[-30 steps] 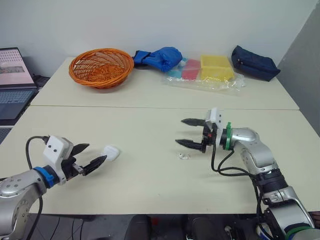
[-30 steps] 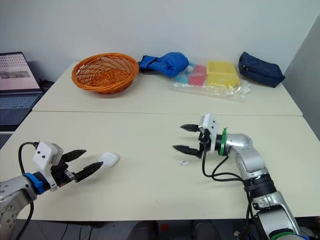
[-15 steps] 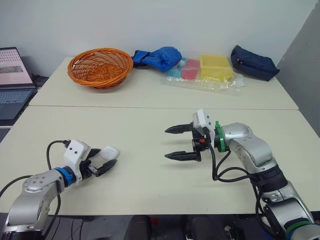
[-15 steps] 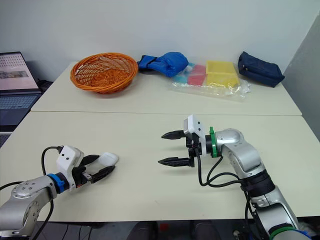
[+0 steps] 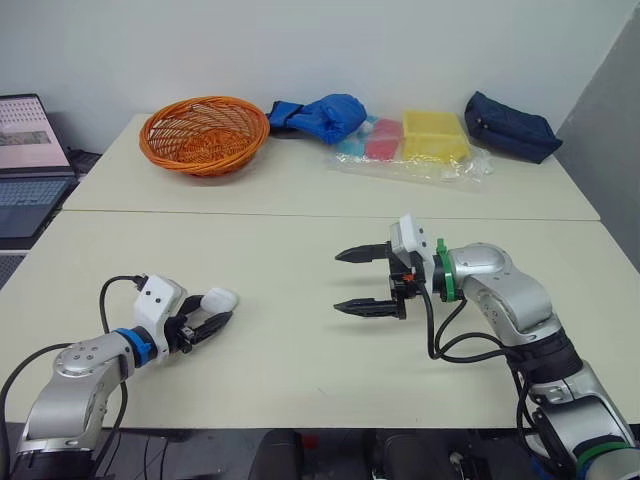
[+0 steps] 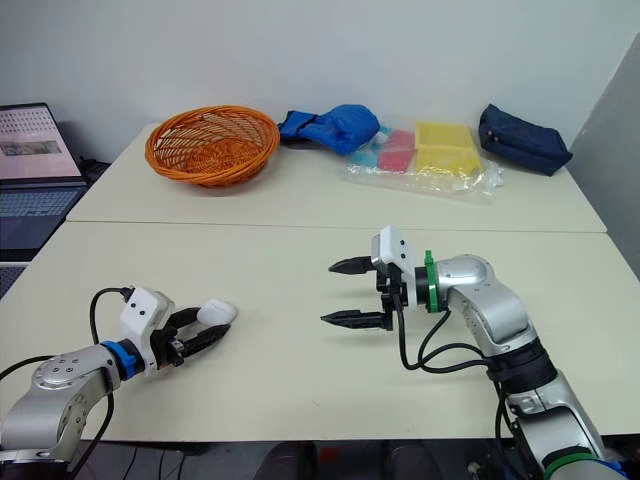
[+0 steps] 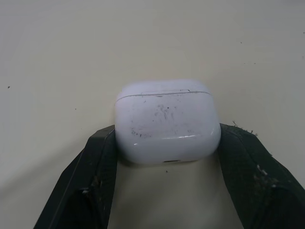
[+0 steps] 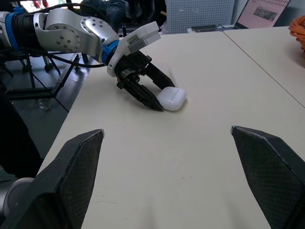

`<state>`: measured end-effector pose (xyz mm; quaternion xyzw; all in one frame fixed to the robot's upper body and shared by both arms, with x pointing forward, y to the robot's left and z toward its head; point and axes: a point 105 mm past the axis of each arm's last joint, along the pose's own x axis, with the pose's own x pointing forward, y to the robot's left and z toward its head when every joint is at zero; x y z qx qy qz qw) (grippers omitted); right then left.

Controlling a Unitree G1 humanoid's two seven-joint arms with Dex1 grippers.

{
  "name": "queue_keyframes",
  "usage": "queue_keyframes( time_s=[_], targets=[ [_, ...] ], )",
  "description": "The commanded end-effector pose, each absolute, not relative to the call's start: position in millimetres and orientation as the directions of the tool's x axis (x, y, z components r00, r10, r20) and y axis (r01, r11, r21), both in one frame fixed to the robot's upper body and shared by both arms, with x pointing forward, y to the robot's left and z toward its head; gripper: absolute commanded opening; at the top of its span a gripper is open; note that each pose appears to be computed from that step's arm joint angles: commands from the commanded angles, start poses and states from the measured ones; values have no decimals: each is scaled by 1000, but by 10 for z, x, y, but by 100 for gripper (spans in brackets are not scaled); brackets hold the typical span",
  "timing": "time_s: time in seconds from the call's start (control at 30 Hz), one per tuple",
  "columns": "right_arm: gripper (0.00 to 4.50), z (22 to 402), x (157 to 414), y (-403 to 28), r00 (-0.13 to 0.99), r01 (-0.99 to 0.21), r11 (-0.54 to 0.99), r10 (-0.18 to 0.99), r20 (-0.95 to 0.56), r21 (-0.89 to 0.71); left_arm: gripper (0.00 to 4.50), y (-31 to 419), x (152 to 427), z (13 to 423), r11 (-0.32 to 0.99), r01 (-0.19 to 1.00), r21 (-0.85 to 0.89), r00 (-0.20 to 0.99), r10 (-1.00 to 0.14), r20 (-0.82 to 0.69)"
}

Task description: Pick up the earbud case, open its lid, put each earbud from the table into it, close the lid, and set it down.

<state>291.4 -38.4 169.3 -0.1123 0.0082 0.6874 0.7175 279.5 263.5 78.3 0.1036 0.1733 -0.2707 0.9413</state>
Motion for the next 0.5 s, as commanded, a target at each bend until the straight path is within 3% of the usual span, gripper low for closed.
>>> queue_keyframes(
  time_s=[0.03,0.07,0.23,0.33,0.5],
  targets=[
    [450,1837,2916,-441,80,-979,51,987,-141,-199,274,2523,2801,792,793,598,117,765,-522,-377],
    [450,1845,2921,-448,85,-978,55,986,-141,-201,274,2495,2821,826,783,608,132,764,-531,-366],
    [450,2012,3126,-517,236,-962,213,963,-131,-170,274,1979,3160,1556,522,626,580,706,-695,-137],
    [450,2274,3235,-485,301,-953,299,952,-47,-50,274,1534,3213,1876,286,524,803,552,-832,-64],
    [450,2283,3280,-495,333,-937,340,938,-92,74,274,1206,3282,2064,123,322,939,401,-916,-18]
  ],
)
